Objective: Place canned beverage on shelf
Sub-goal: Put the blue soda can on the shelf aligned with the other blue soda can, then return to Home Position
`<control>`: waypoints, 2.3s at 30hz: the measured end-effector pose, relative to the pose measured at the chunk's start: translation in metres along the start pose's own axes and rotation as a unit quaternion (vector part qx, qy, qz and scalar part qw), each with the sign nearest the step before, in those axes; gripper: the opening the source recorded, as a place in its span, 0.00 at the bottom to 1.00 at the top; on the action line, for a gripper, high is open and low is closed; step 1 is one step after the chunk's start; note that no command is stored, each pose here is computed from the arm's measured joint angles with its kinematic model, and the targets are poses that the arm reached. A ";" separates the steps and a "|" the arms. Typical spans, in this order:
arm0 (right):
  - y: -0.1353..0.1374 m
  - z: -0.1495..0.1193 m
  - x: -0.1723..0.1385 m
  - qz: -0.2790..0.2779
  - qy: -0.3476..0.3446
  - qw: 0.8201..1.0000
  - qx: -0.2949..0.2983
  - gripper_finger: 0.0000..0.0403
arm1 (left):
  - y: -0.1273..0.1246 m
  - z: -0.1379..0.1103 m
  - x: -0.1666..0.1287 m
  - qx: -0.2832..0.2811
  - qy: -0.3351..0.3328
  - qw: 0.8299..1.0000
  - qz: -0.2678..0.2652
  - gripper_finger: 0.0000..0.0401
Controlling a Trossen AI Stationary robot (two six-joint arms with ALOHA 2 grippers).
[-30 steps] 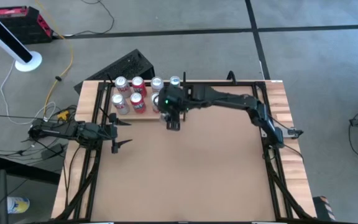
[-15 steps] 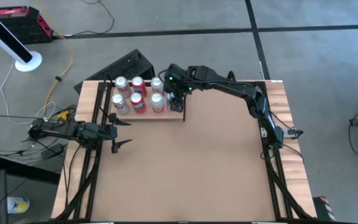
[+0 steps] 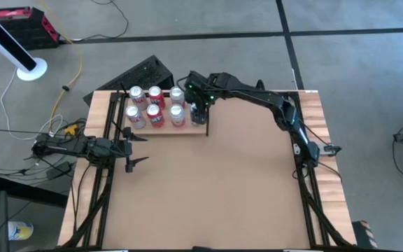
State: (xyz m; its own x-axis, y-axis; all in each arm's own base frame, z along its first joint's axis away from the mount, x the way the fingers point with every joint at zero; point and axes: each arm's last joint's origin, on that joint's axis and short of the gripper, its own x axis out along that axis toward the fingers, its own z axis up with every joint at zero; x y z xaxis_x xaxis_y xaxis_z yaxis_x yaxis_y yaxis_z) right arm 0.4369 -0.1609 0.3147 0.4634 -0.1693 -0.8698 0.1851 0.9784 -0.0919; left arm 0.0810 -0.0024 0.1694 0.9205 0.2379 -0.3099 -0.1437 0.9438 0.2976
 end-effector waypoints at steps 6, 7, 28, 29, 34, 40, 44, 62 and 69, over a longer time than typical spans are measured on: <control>-0.001 -0.002 0.003 0.000 0.011 1.000 0.000 0.65 | 0.000 0.000 0.000 0.000 0.000 1.000 0.000 0.84; -0.002 -0.001 0.003 -0.002 0.006 1.000 0.000 0.65 | 0.000 0.000 0.000 0.000 0.000 1.000 0.000 0.84; -0.002 0.000 0.003 -0.019 0.003 1.000 0.004 0.75 | 0.000 0.000 0.000 0.000 0.000 1.000 0.000 0.84; -0.002 0.000 0.003 -0.019 0.002 1.000 0.004 0.76 | 0.000 0.000 0.000 0.000 0.000 1.000 0.000 0.84; -0.001 0.001 0.002 -0.017 0.001 1.000 0.008 0.76 | 0.000 0.000 0.000 0.000 0.000 1.000 0.000 0.84; -0.001 0.000 0.002 -0.017 0.001 1.000 0.005 0.77 | 0.000 0.000 0.000 0.000 0.000 1.000 0.000 0.84; -0.001 0.001 -0.002 -0.017 -0.003 1.000 0.010 0.77 | 0.000 0.000 0.000 0.000 0.000 1.000 0.000 0.84; 0.033 -0.021 -0.115 0.004 -0.003 0.999 0.045 0.77 | 0.000 0.000 0.000 0.000 0.000 1.000 0.000 0.84; 0.079 -0.037 -0.164 -0.010 -0.032 0.999 0.021 0.77 | 0.000 0.000 0.000 0.000 0.000 1.000 0.000 0.84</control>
State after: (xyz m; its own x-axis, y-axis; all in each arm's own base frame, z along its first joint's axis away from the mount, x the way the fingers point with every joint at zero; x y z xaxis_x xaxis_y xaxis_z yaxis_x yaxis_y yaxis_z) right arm 0.3436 -0.0514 0.4317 0.5131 -0.1982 -0.8351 0.2302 0.9691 -0.0885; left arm 0.0810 -0.0024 0.1694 0.9205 0.2379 -0.3099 -0.1437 0.9438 0.2976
